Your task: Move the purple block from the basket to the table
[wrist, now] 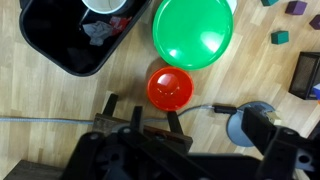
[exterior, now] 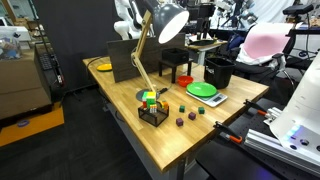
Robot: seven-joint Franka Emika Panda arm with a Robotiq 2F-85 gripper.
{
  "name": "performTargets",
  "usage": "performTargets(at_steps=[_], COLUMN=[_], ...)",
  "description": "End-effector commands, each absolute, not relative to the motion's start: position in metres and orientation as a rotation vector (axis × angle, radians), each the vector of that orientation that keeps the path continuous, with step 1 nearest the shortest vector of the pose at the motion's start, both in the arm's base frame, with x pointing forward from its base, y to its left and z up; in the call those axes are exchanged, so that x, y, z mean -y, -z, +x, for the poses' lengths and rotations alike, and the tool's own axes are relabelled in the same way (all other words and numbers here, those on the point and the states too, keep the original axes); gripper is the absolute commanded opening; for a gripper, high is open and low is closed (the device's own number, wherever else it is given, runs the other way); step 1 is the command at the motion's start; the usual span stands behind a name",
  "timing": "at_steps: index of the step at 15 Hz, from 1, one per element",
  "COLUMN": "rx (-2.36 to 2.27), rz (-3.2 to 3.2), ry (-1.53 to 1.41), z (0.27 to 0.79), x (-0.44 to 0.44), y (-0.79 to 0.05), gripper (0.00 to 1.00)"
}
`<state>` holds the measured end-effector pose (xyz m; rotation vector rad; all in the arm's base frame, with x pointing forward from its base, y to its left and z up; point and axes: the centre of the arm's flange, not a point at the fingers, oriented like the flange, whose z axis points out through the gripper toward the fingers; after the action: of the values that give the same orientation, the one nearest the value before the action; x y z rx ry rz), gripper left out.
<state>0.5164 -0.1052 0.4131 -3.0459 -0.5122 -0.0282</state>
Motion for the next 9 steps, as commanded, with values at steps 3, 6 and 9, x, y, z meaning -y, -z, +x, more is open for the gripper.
performTargets(at_steps=[3,6,9], rx=[0.479,0.417,0.324], rz=[-3.015,-3.059,-3.088], ry=[0.016,-0.018,-0.064], z=[0.546,0.568,0.587], x=[0.112,0.122,0.129], y=[-0.407,-0.399,-0.389], gripper=[1.00,1.00,1.00])
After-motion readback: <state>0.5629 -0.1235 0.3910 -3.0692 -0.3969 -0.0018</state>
